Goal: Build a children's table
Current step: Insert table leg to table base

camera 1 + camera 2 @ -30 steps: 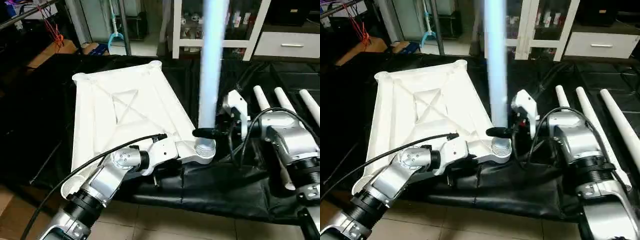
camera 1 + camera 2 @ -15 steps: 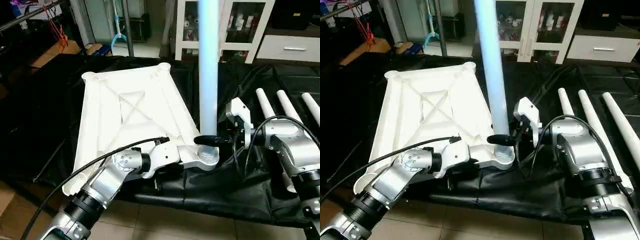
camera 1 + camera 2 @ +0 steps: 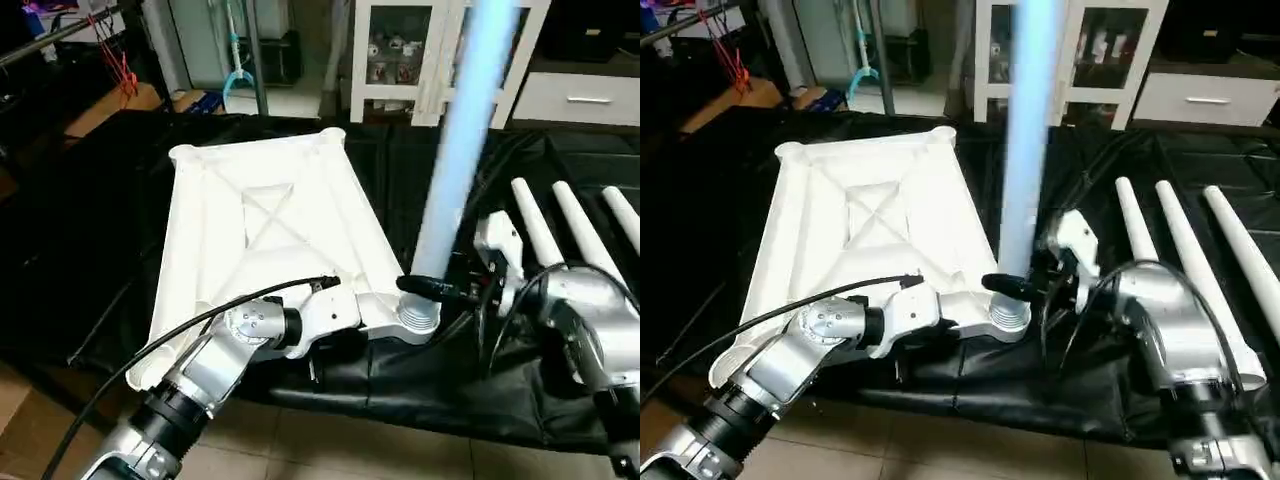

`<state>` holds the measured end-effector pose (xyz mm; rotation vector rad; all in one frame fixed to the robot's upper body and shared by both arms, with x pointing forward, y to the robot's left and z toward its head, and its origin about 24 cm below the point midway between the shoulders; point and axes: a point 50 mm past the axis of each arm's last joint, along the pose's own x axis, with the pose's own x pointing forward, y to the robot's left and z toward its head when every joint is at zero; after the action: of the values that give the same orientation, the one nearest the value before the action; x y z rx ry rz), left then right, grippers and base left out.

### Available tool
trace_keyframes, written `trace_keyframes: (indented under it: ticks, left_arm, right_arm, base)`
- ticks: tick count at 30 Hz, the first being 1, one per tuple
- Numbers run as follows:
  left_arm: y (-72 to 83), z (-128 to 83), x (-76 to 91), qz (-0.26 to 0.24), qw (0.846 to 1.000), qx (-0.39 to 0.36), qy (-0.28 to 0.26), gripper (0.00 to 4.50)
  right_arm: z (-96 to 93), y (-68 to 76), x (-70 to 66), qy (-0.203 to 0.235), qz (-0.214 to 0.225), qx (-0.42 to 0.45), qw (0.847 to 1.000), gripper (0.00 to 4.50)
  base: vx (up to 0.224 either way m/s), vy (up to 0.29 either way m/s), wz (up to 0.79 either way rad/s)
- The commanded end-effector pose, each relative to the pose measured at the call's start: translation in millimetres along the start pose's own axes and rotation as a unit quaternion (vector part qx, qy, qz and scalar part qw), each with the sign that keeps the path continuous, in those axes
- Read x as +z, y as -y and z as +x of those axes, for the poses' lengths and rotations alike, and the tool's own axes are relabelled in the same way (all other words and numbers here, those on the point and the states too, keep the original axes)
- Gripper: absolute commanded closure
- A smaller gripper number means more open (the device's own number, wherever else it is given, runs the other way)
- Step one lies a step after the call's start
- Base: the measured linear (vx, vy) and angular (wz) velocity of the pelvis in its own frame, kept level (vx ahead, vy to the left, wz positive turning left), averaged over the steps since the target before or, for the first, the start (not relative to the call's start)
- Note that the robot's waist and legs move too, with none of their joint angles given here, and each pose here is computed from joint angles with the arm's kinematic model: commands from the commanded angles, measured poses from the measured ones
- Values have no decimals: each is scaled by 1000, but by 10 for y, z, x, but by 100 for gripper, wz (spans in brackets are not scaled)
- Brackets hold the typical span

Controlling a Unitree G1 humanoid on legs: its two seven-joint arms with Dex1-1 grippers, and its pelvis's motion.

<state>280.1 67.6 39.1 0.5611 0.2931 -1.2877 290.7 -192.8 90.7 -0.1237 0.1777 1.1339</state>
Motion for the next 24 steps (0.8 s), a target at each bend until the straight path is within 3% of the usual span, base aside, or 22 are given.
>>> trace_keyframes:
  ticks: [1, 12, 20, 24]
  left_arm:
    - [-63, -15, -41, 9, 999, 20, -25, 450]
    - [-70, -37, -60, 8, 999, 1, -34, 450]
    - [-50, -36, -72, 5, 999, -6, -36, 450]
    - [-59, -41, -76, 5, 999, -1, -38, 450]
  right_arm:
    - [65, -108, -179, -21, 28, 21, 999, 268]
    - [82, -223, -204, -47, 19, 76, 996, 268]
    - [160, -144, -109, -38, 15, 66, 997, 268]
    - [129, -124, -137, -25, 45, 50, 997, 268]
  base:
    - [0, 0, 0]
    - [0, 0, 0]
    - [0, 0, 0]
    - [0, 0, 0]
